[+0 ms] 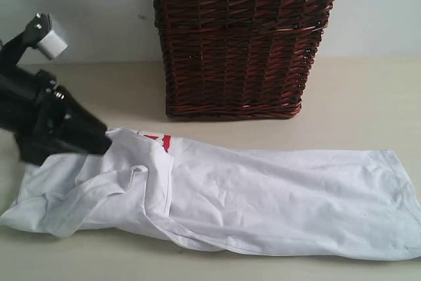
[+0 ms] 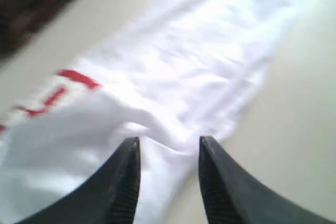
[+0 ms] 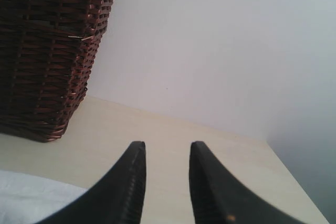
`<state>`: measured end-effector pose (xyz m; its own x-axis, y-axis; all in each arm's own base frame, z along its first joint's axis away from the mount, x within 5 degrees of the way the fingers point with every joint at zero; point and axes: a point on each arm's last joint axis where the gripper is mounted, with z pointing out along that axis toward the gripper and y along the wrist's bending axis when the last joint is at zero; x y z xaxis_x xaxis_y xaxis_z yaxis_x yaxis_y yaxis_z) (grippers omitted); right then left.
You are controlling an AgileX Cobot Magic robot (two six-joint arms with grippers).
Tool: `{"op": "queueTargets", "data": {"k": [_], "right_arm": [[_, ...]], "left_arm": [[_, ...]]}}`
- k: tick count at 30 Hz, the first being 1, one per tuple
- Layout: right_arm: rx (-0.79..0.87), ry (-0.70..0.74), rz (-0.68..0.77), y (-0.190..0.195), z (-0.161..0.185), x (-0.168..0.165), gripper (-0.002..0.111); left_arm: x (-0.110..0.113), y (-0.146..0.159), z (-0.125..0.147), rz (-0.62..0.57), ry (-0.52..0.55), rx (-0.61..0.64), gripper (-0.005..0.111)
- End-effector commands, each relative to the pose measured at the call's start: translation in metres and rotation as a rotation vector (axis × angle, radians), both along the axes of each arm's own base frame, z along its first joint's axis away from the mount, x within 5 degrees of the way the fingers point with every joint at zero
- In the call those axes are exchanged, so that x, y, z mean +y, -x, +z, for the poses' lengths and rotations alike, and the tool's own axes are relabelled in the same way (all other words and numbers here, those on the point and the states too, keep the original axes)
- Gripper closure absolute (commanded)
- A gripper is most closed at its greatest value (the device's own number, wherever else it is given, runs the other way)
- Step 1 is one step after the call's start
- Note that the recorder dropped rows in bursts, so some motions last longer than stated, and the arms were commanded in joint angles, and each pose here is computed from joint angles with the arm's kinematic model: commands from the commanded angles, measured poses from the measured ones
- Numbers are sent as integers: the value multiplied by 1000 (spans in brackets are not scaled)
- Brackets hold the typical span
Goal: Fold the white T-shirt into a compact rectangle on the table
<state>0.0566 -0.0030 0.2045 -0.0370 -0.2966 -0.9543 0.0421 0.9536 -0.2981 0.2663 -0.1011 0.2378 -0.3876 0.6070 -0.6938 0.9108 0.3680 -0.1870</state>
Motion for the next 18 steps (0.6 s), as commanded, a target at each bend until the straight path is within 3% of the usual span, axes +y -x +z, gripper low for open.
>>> {"op": "queueTargets", "data": {"k": [1, 6, 9, 15, 18], "right_arm": [[-7, -5, -3, 0, -1, 0, 79], [-7, -5, -3, 0, -1, 0, 79], [-7, -5, -3, 0, -1, 0, 79], [-7, -5, -3, 0, -1, 0, 79], [-7, -5, -3, 0, -1, 0, 79]], "left_arm": [[12, 38, -12, -191, -63, 206, 69], [23, 68, -57, -314, -160, 223, 69], [26, 78, -74, -315, -191, 181, 69], [34, 59, -90, -221, -321, -129, 69], [33, 51, -91, -223, -333, -236, 69]]}}
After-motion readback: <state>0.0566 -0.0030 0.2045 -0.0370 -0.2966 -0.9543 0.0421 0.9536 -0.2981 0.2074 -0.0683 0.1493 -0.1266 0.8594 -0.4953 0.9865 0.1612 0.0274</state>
